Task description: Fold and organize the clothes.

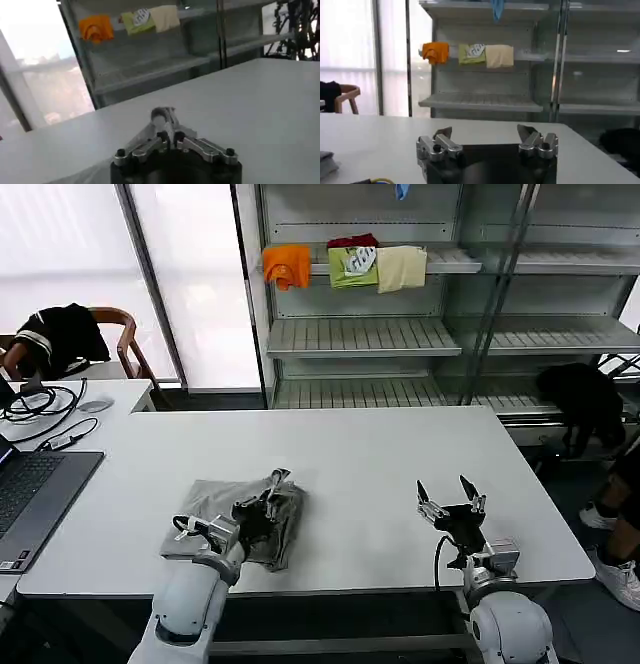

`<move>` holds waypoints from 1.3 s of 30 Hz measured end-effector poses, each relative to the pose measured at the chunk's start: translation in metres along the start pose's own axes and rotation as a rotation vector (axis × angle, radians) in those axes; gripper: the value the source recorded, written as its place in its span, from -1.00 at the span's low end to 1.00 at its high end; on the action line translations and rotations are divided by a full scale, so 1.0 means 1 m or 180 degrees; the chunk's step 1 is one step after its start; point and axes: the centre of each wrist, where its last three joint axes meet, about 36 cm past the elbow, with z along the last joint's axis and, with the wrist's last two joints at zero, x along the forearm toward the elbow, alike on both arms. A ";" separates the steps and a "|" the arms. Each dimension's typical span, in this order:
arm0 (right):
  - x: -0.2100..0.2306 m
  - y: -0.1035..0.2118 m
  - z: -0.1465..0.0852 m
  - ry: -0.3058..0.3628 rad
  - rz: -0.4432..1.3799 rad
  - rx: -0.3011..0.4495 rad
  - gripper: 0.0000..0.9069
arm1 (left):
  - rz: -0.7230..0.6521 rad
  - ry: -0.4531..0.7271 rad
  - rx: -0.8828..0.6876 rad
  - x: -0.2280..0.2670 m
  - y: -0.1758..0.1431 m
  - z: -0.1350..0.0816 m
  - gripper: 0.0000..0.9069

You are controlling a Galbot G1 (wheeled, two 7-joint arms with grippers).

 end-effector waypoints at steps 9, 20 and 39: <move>-0.003 0.006 -0.002 -0.0008 -0.0001 -0.0016 1.00 | 0.0118 -0.0345 0.0460 0.006 -0.007 -0.025 1.00; -0.005 0.009 0.000 0.0019 0.0008 -0.0029 1.00 | -0.0223 -0.0398 0.0628 0.027 0.058 -0.002 1.00; -0.010 0.013 0.005 0.0073 0.0024 -0.0026 1.00 | -0.0724 0.0037 0.0808 0.042 0.145 0.075 1.00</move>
